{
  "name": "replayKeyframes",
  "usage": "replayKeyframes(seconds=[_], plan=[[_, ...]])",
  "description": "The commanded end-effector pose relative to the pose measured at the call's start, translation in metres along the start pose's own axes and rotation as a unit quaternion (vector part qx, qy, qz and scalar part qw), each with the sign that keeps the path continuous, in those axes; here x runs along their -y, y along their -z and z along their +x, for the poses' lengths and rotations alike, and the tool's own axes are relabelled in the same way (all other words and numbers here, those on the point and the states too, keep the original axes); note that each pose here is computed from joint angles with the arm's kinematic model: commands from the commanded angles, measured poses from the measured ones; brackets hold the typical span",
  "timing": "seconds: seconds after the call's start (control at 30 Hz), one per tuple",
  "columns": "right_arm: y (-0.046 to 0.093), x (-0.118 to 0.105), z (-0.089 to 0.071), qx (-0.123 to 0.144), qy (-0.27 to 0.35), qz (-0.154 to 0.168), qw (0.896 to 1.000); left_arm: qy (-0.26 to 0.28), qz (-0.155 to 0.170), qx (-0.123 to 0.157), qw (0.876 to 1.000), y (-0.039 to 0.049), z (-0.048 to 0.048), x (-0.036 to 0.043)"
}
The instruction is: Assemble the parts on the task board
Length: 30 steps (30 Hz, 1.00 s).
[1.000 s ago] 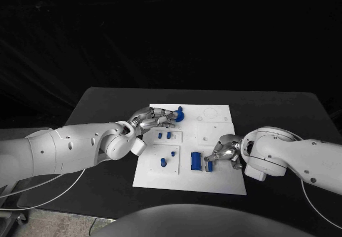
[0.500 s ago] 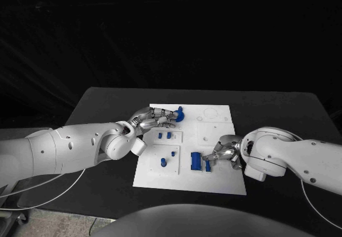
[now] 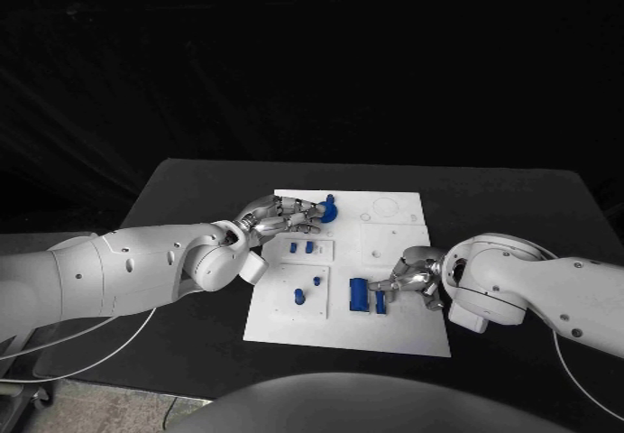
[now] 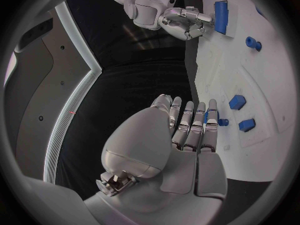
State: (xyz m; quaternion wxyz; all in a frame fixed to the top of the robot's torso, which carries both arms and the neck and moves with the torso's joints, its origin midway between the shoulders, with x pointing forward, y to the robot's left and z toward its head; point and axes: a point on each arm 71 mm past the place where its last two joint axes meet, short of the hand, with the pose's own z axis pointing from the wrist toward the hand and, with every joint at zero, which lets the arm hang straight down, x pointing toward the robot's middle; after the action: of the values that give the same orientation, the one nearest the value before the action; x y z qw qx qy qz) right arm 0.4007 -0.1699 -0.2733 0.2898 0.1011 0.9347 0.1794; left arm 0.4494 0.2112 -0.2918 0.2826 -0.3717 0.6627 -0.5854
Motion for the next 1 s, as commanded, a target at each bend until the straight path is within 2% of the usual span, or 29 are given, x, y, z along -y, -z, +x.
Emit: replayKeyframes(seconds=[0.03, 0.13, 0.27, 0.33, 0.4, 0.5, 0.6, 0.63, 0.7, 0.87, 1.0], plan=[[0.006, -0.002, -0.006, 0.038, -0.009, -0.025, 0.999, 0.002, 0.007, -0.010, 1.000, 0.0007, 0.0030, 0.0011], [0.013, -0.002, -0.012, 0.063, -0.019, -0.045, 0.997, 0.002, 0.010, -0.010, 1.000, 0.0031, 0.0049, 0.0023], [0.029, -0.002, -0.031, 0.131, -0.058, -0.086, 0.986, -0.005, 0.017, -0.016, 1.000, 0.0093, 0.0099, 0.0063], [0.039, -0.002, -0.046, 0.178, -0.090, -0.110, 0.974, -0.014, 0.025, -0.019, 0.999, 0.0123, 0.0118, 0.0108], [0.049, -0.001, -0.059, 0.222, -0.132, -0.132, 0.957, -0.023, 0.035, -0.019, 0.999, 0.0140, 0.0126, 0.0162], [0.057, 0.001, -0.076, 0.258, -0.198, -0.169, 0.930, -0.034, 0.055, -0.013, 0.998, 0.0140, 0.0122, 0.0245], [0.058, 0.003, -0.087, 0.255, -0.267, -0.210, 0.905, -0.044, 0.081, 0.001, 0.996, 0.0143, 0.0112, 0.0316], [0.058, 0.004, -0.088, 0.253, -0.277, -0.217, 0.901, -0.044, 0.085, 0.004, 0.995, 0.0146, 0.0110, 0.0327], [0.057, 0.004, -0.093, 0.232, -0.308, -0.251, 0.888, -0.049, 0.103, 0.016, 0.993, 0.0163, 0.0100, 0.0366], [0.051, 0.004, -0.093, 0.183, -0.329, -0.317, 0.871, -0.069, 0.128, 0.032, 0.989, 0.0156, 0.0096, 0.0406], [0.045, 0.007, -0.090, 0.152, -0.334, -0.351, 0.861, -0.085, 0.132, 0.037, 0.987, 0.0138, 0.0116, 0.0413]])
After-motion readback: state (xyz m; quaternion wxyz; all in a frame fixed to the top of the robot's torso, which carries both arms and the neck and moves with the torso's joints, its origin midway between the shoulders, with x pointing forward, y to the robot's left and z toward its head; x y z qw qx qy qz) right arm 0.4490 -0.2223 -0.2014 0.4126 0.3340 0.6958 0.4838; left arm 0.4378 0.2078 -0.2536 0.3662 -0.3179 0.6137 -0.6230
